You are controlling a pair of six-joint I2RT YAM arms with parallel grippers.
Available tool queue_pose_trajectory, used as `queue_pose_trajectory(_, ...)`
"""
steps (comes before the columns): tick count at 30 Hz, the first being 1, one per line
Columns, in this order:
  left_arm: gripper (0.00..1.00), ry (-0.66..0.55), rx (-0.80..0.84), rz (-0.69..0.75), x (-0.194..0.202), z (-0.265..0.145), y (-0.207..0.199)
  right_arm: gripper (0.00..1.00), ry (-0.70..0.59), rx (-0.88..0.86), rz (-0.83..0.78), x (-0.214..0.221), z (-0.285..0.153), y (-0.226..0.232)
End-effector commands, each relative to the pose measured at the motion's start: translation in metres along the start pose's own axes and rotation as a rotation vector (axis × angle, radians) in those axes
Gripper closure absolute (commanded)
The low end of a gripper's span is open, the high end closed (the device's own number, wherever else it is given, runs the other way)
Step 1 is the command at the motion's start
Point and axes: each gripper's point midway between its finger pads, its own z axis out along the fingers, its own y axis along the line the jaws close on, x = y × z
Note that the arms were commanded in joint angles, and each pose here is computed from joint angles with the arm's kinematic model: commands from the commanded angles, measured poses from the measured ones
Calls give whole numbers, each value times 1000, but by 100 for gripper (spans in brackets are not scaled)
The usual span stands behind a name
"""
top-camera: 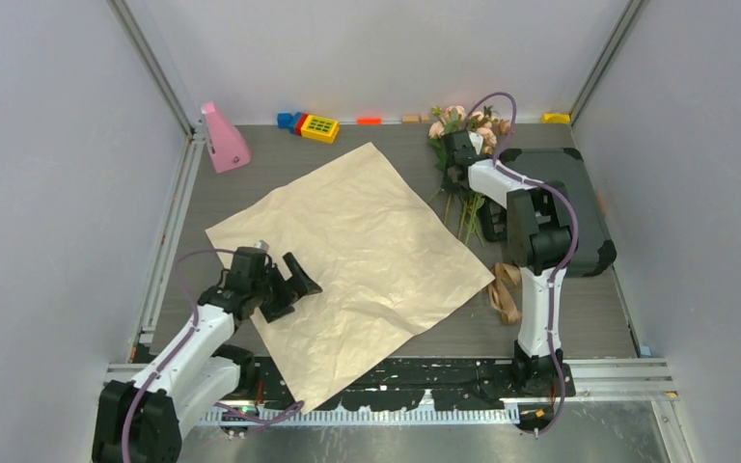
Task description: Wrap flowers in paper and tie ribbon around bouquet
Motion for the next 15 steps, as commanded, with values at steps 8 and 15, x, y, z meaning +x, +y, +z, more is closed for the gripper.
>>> queue_pose_trajectory(8, 0, -105, 69, 99, -28, -23, -30, 99, -437, 71, -218, -157, -91, -3)
queue_pose_trajectory(15, 0, -180, 103, 155, -52, -39, -55, 99, -765, -7, -187, -237, -186, 8)
